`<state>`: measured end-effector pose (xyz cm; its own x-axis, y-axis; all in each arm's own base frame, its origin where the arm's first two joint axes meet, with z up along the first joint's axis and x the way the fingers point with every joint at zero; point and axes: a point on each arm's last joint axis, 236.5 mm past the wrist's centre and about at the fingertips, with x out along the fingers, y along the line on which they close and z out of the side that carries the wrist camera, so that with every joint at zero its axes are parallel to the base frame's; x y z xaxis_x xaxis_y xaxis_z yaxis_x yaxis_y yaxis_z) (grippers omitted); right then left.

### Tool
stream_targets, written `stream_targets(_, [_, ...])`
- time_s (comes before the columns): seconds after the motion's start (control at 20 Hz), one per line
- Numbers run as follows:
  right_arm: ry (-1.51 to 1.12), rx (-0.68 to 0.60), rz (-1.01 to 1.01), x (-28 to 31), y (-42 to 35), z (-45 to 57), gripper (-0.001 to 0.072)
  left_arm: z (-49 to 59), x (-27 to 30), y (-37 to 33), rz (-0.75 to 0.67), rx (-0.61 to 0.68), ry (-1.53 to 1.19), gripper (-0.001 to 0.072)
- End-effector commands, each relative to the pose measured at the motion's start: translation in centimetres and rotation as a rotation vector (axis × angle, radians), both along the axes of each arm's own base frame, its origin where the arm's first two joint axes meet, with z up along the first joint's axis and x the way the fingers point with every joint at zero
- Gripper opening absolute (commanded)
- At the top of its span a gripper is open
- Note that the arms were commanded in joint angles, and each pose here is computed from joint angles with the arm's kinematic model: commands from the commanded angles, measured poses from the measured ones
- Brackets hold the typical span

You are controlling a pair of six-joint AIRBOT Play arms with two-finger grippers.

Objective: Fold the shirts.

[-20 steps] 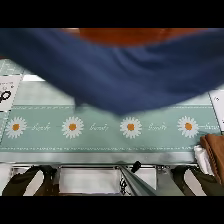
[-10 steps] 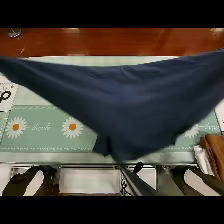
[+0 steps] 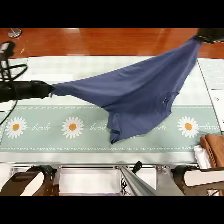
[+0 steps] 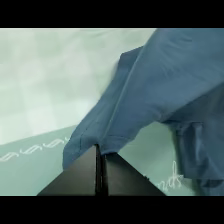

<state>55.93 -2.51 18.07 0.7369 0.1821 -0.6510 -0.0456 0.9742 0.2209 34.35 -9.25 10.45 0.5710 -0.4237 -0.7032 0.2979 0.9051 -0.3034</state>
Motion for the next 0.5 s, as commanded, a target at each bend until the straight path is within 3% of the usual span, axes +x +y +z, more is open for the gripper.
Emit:
stream_targets(0.0, [-0.211, 0.027, -0.092, 6.9, -0.2, -0.4, 0.0019, -3.1, 2.8, -1.6, -0.019, 0.021, -0.029, 0.0015])
stream_targets(0.25, [0.042, 0.032, -0.045, 5.7, 0.5, -9.1, 0.0025, -8.4, 2.9, -4.8, -0.095, 0.032, 0.093, 0.0015])
stream_targets(0.3, [0.088, 0.029, -0.034, 5.0, 0.6, -10.1, 0.0145, -9.0, 2.8, -5.1, -0.105, 0.035, 0.107, 0.0015])
stream_targets(0.35, [0.117, 0.017, -0.028, 4.2, 0.3, -10.2, 0.0392, -9.1, 2.8, -5.2, -0.106, 0.035, 0.111, 0.0015])
stream_targets(0.4, [0.133, -0.009, -0.021, 3.3, -0.3, -9.7, 0.0521, -9.0, 2.8, -5.1, -0.104, 0.036, 0.108, 0.0015])
stream_targets(0.45, [0.151, -0.045, -0.027, 2.1, -1.5, -8.7, 0.0526, -8.8, 2.8, -5.0, -0.101, 0.035, 0.104, 0.0015])
